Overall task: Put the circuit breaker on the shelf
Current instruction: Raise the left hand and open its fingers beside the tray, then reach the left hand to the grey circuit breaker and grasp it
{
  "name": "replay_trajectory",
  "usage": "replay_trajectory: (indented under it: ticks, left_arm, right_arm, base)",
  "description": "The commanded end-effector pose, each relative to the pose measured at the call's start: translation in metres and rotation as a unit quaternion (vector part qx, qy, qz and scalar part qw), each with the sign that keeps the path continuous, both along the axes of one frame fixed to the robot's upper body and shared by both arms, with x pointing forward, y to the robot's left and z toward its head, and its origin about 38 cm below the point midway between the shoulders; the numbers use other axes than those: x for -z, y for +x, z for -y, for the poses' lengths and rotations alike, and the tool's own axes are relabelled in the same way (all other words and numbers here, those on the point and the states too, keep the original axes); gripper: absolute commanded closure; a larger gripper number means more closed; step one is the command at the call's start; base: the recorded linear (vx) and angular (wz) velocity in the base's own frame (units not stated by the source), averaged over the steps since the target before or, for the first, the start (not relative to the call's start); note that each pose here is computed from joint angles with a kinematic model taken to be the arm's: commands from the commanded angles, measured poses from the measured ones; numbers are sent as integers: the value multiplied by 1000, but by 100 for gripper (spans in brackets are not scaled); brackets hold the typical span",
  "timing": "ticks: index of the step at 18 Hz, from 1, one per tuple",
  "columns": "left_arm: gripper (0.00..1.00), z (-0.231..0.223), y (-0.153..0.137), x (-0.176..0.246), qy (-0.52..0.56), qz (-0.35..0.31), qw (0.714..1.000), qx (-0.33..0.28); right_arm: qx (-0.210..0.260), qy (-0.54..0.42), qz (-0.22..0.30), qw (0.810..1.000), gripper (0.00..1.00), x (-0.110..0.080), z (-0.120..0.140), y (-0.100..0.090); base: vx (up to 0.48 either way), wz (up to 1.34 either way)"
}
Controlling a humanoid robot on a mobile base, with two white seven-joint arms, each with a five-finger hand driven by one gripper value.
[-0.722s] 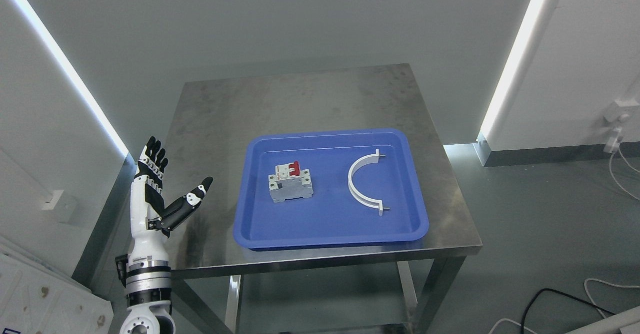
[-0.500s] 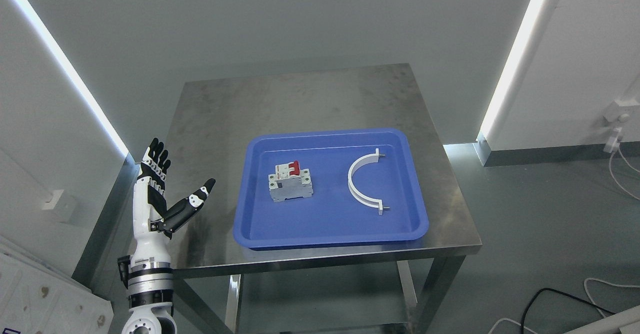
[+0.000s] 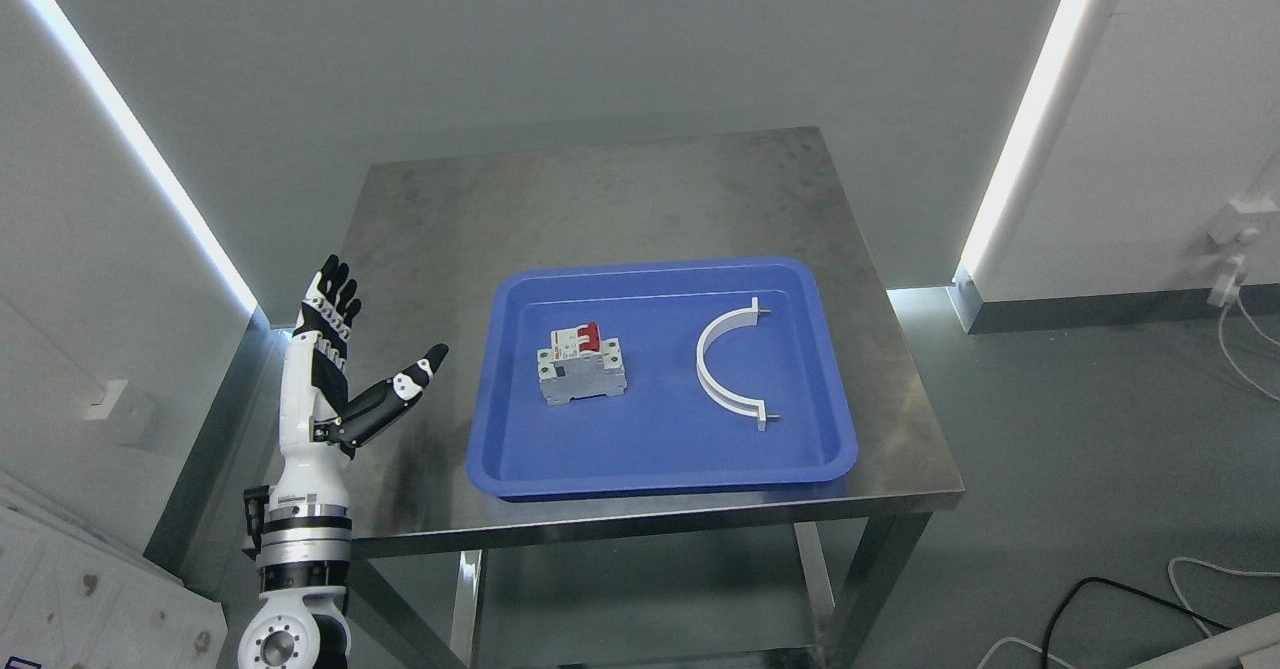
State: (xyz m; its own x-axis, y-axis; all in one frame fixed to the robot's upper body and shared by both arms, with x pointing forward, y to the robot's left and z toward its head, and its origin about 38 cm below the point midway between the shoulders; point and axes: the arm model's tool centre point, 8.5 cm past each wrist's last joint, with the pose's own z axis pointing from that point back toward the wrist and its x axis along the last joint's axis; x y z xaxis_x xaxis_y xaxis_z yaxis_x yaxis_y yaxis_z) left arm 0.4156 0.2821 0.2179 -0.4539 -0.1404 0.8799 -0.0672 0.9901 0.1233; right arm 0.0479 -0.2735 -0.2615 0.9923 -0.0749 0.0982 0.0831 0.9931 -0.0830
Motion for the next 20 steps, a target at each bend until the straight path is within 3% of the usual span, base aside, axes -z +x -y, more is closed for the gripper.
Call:
replay_trajectory:
  ticks: [1,5,10,13,20]
  left_arm:
    - [0,-50,28,-41,157,-17,987,37]
    - [3,-55,31,-58,295,-54,948,104]
    - [4,-31,35,-50,326,-70,932,141]
    - [5,-14,45,-44,392,-113,900,153]
    - [13,45,67,-56,468,-108,854,201]
  right_arm:
    - [0,-10,2,1000,0,-1,11,-8]
    - [-1,-10,2,1000,0,-1,11,-8]
    - [-1,-10,2,1000,0,-1,11,-8]
    - [-1,-10,2,1000,0,-1,11,-8]
    - [0,-10,2,1000,0,-1,11,-8]
  base:
    - [0,0]
    - [0,0]
    - [0,0]
    - [0,0]
    - [-1,4]
